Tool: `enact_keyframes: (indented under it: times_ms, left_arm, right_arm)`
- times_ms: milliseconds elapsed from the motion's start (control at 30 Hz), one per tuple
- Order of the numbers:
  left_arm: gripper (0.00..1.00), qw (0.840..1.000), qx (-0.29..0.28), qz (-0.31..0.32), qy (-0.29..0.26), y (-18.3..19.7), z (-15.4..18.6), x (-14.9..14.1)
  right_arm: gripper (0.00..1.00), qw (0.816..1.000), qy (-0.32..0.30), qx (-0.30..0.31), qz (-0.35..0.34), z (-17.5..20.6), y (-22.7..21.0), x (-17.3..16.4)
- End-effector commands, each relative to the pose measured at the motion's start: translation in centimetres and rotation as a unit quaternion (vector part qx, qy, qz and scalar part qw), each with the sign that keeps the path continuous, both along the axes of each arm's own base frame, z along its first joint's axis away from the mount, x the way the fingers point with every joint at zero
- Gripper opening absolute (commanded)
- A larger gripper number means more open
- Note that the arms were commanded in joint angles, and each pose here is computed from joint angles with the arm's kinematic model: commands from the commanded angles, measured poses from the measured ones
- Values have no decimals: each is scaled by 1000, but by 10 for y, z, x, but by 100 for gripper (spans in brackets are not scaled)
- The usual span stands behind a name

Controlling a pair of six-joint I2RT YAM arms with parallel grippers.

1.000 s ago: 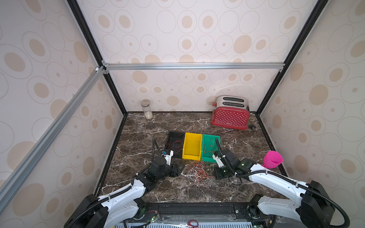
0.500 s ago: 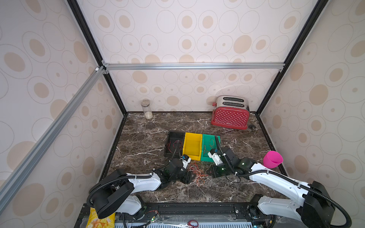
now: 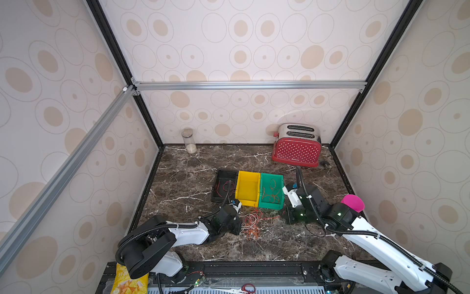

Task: Untangle and sort cables by color
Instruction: Untie the cable.

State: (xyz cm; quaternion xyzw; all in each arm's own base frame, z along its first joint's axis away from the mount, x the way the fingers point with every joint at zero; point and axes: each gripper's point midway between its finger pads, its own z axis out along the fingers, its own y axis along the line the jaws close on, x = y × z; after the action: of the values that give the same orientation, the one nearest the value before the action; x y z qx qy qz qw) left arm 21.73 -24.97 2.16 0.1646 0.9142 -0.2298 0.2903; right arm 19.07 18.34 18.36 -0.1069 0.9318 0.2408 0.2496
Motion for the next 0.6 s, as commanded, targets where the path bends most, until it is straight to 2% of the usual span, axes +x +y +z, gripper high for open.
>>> enact_keyframes:
  times_ms: [0, 367, 567]
  left_arm:
    - [0, 999, 31, 38, 13, 24, -11, 0]
    - [0, 994, 43, 103, 19, 63, -13, 4]
    - [0, 995, 29, 95, 17, 59, -7, 4]
  right_arm:
    - [0, 999, -13, -27, -34, 11, -27, 0]
    - [0, 985, -11, -42, -169, 11, -88, 11]
    - [0, 991, 12, -7, -133, 1, -68, 12]
